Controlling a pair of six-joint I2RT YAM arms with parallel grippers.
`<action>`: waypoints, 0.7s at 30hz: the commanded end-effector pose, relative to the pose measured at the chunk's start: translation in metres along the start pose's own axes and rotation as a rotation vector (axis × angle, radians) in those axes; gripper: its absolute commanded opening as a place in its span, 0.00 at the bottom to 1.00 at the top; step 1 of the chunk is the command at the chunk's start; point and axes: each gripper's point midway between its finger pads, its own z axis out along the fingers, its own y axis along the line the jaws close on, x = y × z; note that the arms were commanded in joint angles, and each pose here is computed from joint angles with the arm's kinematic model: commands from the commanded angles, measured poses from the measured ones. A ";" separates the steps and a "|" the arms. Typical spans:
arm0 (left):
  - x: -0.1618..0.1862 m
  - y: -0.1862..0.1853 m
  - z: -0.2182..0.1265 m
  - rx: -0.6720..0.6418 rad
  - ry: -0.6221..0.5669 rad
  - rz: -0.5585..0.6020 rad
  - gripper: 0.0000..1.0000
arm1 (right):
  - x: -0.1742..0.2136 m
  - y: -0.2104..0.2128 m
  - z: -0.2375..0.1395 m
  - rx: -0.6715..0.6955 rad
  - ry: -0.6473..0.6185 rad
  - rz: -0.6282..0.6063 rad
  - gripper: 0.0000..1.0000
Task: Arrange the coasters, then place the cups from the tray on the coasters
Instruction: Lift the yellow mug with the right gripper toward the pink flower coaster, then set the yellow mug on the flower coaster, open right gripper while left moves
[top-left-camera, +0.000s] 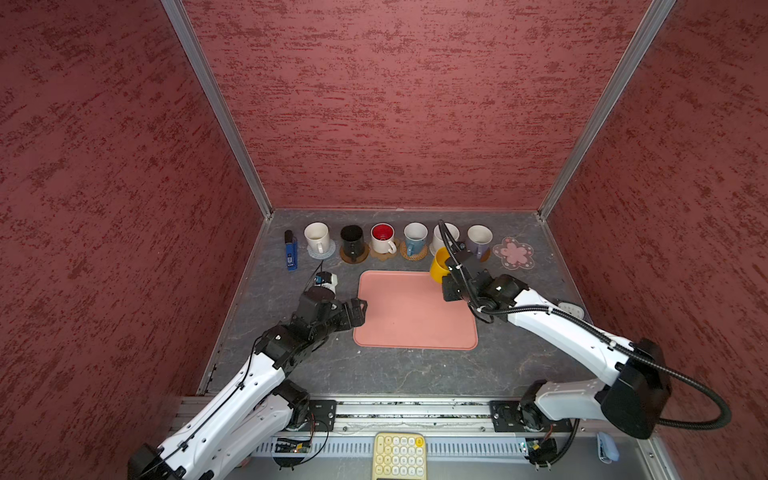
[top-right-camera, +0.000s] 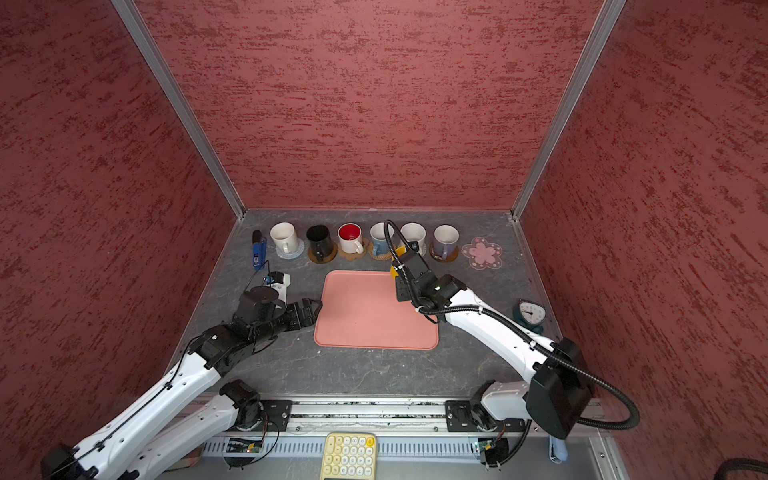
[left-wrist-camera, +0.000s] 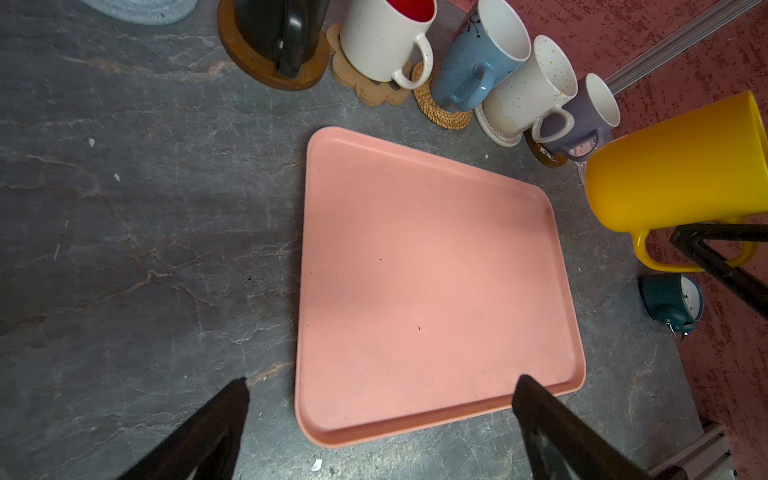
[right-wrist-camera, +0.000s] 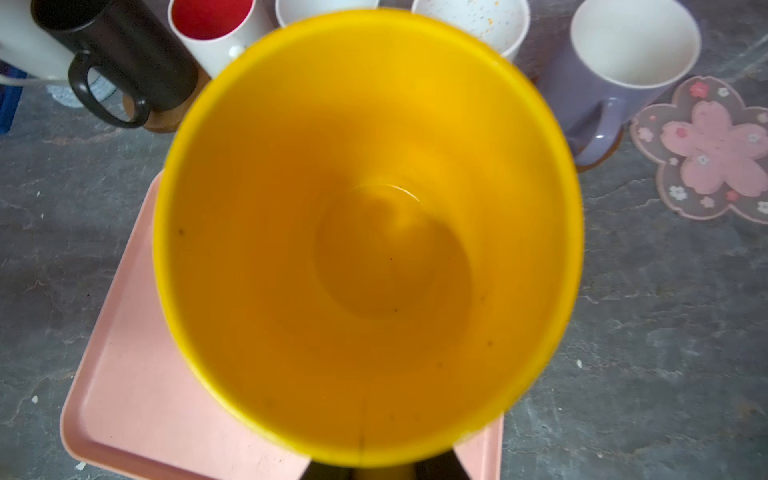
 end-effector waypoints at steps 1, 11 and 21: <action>-0.015 -0.012 -0.004 0.015 -0.003 0.045 1.00 | -0.051 -0.014 -0.027 -0.005 -0.163 0.067 0.00; -0.055 -0.048 0.015 0.047 -0.021 0.092 1.00 | -0.094 -0.077 -0.033 0.073 -0.225 0.145 0.00; -0.078 -0.081 0.056 0.117 -0.020 0.104 1.00 | -0.114 -0.151 -0.025 0.171 -0.275 0.267 0.00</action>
